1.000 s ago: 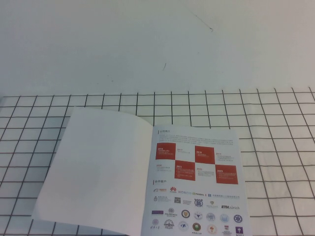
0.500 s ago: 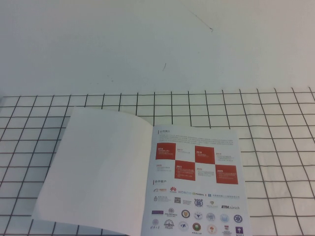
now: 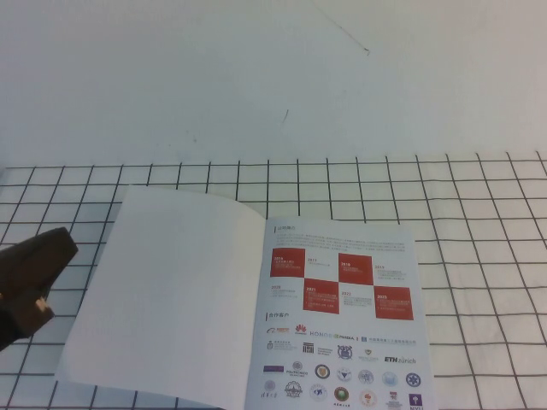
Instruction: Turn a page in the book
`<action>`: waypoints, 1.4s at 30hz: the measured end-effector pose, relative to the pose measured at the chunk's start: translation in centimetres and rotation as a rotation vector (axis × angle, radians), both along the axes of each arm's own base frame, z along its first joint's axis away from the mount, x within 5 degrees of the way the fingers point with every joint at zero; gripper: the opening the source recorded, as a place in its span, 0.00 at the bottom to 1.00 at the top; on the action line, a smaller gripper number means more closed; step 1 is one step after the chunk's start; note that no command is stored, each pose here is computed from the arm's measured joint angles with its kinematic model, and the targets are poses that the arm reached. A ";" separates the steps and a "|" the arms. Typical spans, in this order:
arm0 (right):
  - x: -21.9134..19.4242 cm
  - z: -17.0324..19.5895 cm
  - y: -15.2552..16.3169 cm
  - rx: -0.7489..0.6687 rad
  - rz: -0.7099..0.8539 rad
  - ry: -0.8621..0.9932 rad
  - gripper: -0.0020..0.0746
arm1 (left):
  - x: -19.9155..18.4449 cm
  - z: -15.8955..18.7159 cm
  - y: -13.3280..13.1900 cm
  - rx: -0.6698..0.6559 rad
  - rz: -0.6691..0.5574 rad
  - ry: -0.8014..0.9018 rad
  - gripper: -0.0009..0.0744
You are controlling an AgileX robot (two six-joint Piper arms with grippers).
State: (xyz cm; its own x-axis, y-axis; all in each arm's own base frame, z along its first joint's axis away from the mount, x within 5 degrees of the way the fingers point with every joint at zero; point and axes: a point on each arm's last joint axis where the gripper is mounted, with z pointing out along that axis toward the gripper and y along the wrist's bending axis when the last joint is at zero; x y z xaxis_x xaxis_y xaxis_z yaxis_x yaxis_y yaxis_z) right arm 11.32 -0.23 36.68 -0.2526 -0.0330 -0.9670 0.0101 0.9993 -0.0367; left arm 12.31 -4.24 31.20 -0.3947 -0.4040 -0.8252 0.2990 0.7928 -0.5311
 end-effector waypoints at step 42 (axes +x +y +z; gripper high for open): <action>11.2 -7.7 4.4 0.157 0.278 0.806 0.02 | 9.5 -0.8 -0.7 0.435 -0.309 0.258 0.01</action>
State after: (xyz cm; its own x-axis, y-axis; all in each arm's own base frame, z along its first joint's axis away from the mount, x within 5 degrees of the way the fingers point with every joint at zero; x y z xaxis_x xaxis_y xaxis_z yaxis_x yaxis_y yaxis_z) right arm 22.47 4.16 28.96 -0.8656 -0.0764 -0.4950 -0.2049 0.9558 0.2108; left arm 21.83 -4.98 30.36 -0.6500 0.1156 -0.7511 0.4551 0.8507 -0.2629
